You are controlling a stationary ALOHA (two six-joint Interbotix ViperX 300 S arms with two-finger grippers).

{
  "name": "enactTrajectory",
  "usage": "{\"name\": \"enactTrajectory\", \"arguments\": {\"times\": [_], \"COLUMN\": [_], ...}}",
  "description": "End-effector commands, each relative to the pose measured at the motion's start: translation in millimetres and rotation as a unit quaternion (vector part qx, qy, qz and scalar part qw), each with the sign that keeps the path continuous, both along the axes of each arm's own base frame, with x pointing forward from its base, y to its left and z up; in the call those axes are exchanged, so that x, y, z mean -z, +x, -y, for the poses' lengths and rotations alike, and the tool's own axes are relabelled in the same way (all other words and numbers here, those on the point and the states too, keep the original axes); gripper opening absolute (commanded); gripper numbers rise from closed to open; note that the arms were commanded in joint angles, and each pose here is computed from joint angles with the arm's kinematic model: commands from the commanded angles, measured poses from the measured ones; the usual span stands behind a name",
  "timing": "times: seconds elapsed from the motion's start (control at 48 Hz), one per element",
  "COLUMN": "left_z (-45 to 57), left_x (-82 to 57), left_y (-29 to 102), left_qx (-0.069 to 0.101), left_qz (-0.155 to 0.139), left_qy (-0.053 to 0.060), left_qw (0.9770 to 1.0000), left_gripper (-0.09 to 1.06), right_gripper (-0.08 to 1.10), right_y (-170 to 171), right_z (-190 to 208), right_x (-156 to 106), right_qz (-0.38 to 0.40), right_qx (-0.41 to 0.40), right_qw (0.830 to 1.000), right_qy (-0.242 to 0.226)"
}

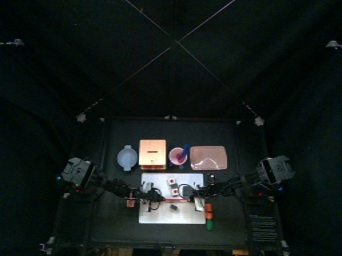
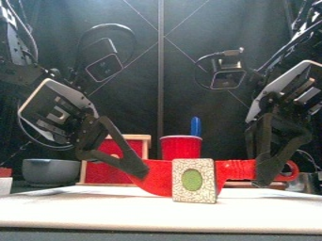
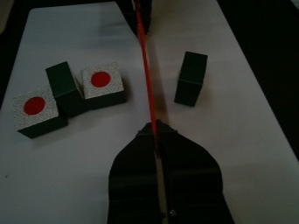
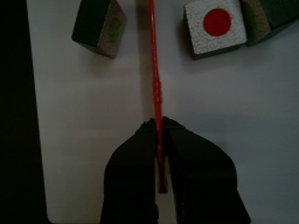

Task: Cut the sushi into 4 pieces with the knife
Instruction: Cut the sushi into 4 pieces

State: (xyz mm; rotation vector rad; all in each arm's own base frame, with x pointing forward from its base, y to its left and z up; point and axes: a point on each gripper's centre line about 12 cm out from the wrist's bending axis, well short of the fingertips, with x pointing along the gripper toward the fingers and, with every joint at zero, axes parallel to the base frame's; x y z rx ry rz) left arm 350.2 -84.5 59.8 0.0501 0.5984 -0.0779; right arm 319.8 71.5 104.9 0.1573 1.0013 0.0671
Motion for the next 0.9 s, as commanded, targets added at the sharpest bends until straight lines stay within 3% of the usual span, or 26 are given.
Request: {"name": "enactTrajectory", "arguments": {"times": [0.021, 0.271, 0.479, 0.604, 0.708, 0.896], "left_z": [-4.7, -18.7, -23.7, -21.1, -18.8, -20.0], "left_x": [17.2, 17.0, -2.4, -17.2, -30.3, -57.3], "left_y": [-8.0, -4.6, -1.1, 0.8, 1.3, 1.9], "left_qx": [-0.008, -0.030, -0.032, -0.020, -0.007, -0.008], "left_qz": [-0.033, -0.032, -0.013, -0.001, 0.011, 0.046], "left_qy": [0.006, 0.006, 0.001, -0.001, -0.001, -0.009], "left_qw": [0.9994, 0.9990, 0.9994, 0.9998, 0.9999, 0.9989], "left_gripper": [0.14, 0.14, 0.17, 0.28, 0.44, 0.67], "right_gripper": [0.11, 0.11, 0.11, 0.11, 0.11, 0.11], "right_y": [-1, 0, 0, -3, -7, -18], "right_z": [2, 9, 8, 8, 8, 9], "right_x": [7, 0, -18, -28, -34, -46], "right_qz": [-0.012, -0.002, 0.017, 0.021, 0.021, 0.021], "right_qx": [0.001, 0.006, 0.003, 0.003, 0.002, 0.001], "right_qw": [1.000, 1.000, 1.000, 1.000, 1.000, 1.000], "right_qy": [-0.004, -0.007, -0.004, -0.001, 0.000, 0.001]}}
